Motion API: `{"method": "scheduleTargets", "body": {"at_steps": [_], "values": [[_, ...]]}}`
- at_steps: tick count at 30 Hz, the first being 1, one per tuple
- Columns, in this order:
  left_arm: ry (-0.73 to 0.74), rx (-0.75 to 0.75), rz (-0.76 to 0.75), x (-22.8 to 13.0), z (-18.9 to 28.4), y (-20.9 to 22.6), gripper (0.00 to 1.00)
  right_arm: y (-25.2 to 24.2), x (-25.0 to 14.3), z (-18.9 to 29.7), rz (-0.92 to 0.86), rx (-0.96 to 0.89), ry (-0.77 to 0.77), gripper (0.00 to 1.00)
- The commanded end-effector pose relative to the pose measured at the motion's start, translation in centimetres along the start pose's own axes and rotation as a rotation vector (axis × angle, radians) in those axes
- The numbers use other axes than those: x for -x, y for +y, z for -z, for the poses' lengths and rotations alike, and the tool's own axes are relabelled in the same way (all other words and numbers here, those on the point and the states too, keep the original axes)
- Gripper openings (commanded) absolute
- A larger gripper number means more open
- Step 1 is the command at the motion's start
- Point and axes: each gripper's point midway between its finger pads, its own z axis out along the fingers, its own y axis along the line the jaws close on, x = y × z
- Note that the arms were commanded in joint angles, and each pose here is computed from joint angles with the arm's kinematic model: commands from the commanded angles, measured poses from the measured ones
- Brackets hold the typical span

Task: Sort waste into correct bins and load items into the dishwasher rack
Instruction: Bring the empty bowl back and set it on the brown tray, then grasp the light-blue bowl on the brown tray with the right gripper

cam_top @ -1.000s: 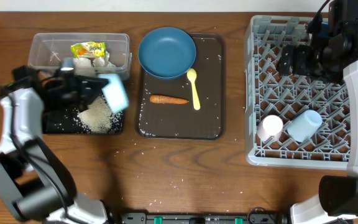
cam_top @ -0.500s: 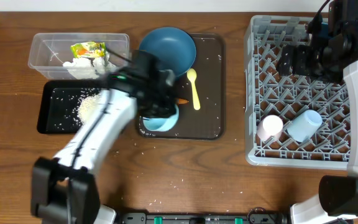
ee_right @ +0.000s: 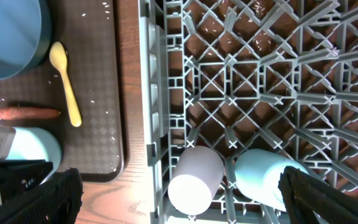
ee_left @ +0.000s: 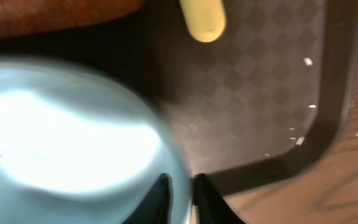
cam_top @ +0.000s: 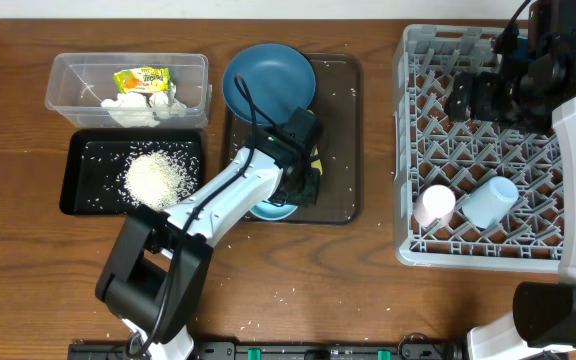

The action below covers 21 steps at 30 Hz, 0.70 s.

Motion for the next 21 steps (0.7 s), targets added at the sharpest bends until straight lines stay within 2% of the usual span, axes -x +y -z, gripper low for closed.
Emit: {"method": "scheduleTargets", "body": {"at_steps": [1,7,10,15,18,21], "values": [[-0.039,0.02,0.044,1.0,1.3,0.8,0.25,0.5,0.1,-0.3,0.022,0.004,0.001,0.99],[-0.201,-0.025,0.107,3.6,8.7,2.3,0.5,3.0,0.7,-0.3,0.053,0.097,-0.025,0.99],[-0.328,-0.05,0.155,4.5,13.7,3.9,0.57,4.9,1.1,-0.8,0.082,0.125,-0.041,0.99],[-0.484,-0.048,0.259,3.8,20.2,7.9,0.59,9.7,0.4,-3.6,0.167,0.168,0.006,0.97],[-0.528,-0.031,0.317,2.7,22.4,10.0,0.59,12.9,-1.3,-6.6,0.241,0.182,0.084,0.89],[-0.536,-0.015,0.357,2.0,23.1,11.3,0.59,15.6,-3.4,-9.9,0.297,0.184,0.171,0.85]]}}
